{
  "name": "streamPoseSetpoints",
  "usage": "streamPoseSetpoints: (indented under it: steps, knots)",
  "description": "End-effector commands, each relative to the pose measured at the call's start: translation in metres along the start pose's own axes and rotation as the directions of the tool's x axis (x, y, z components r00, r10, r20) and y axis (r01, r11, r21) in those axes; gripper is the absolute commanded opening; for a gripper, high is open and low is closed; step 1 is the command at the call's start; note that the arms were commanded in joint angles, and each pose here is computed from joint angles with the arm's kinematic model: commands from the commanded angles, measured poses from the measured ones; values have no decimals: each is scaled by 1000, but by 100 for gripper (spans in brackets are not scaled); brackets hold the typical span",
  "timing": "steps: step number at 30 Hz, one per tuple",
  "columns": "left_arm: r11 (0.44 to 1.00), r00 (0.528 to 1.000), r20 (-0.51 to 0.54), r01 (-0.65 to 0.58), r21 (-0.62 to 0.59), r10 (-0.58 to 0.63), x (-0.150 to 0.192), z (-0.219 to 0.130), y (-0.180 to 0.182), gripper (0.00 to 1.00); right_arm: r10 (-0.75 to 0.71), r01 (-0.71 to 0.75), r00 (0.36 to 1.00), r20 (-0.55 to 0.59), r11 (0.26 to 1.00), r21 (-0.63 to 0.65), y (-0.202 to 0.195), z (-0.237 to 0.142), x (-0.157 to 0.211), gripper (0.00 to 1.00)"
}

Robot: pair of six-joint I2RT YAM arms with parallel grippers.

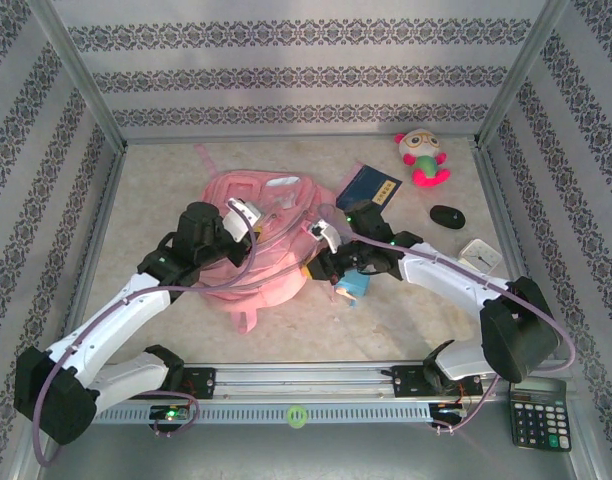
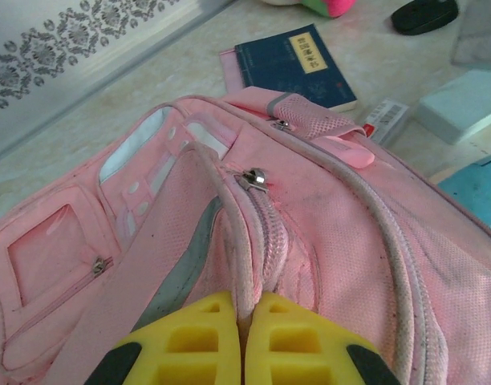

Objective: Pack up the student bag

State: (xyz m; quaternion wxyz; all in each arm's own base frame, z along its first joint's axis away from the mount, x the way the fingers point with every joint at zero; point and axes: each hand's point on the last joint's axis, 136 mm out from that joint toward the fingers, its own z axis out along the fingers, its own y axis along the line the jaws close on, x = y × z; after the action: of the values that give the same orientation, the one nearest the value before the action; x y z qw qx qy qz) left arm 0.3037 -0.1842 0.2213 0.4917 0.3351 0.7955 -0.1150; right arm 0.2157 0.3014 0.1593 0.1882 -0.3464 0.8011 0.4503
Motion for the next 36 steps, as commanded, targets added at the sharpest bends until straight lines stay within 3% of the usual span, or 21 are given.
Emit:
streamPoseSetpoints:
  steps: [1,7,15,21,25,31,36]
  knots:
    - [975,993,106,65,-215,-43,-45,-13,29,0,49,-47,997,59,998,-38,22,-2,-22,0]
    - [946,986,0,163,-282,-169,-28,-19,11,0,128,-130,984,126,992,7,-5,2,-47,0]
    - [888,953,-12,276,-368,-302,-14,-22,17,0,173,-171,973,152,985,-27,-25,2,-76,0]
    - [816,961,39,253,-520,-273,-16,-10,43,0,213,-209,972,101,977,-50,-4,11,-48,0]
    - [786,959,65,264,-559,-276,-28,5,50,0,223,-221,972,76,974,-45,17,20,-25,0]
    - [795,942,78,318,-517,-327,-29,31,42,0,310,-295,944,112,946,-131,50,45,-26,0]
    - [859,946,103,321,-398,-307,-34,37,24,0,398,-367,903,162,911,-190,68,68,-32,0]
